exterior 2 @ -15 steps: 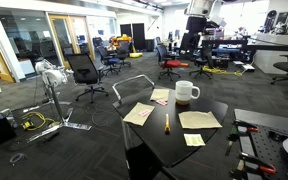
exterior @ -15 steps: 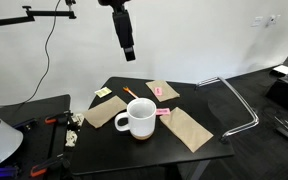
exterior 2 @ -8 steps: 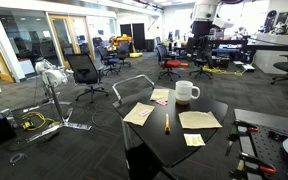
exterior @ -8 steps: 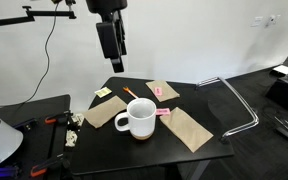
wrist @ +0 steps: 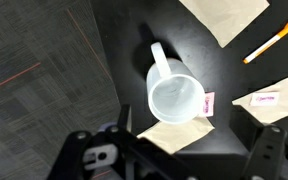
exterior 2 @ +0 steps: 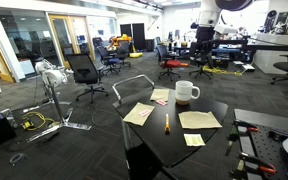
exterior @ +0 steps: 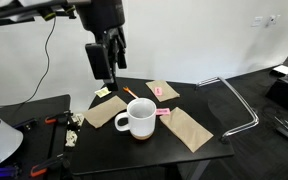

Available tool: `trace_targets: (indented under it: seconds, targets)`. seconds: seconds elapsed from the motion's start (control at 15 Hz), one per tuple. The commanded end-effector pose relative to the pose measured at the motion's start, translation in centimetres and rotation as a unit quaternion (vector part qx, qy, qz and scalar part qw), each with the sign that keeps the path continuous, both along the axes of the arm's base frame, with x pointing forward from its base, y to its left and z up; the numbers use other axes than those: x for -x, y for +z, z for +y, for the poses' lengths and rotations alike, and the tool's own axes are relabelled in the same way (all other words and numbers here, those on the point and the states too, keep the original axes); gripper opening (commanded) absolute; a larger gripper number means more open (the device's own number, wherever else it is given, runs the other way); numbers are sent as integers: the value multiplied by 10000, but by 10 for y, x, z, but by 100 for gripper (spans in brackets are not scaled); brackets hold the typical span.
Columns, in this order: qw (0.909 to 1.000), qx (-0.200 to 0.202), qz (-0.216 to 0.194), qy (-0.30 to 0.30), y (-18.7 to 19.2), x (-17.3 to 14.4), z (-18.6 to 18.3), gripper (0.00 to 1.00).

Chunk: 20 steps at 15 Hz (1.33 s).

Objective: Move the mug

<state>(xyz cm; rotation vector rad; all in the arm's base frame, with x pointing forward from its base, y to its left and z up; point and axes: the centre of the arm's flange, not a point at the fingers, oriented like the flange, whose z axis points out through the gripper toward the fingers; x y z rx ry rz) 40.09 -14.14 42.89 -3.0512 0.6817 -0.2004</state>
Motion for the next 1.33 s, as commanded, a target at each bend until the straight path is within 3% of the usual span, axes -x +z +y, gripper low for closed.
trace_targets:
  seconds: [0.0, 1.27]
  targets:
    - [9998, -36, -137, -108, -17, -4, -17, 100]
    - [9999, -105, 86, -102, -84, -22, -53, 100]
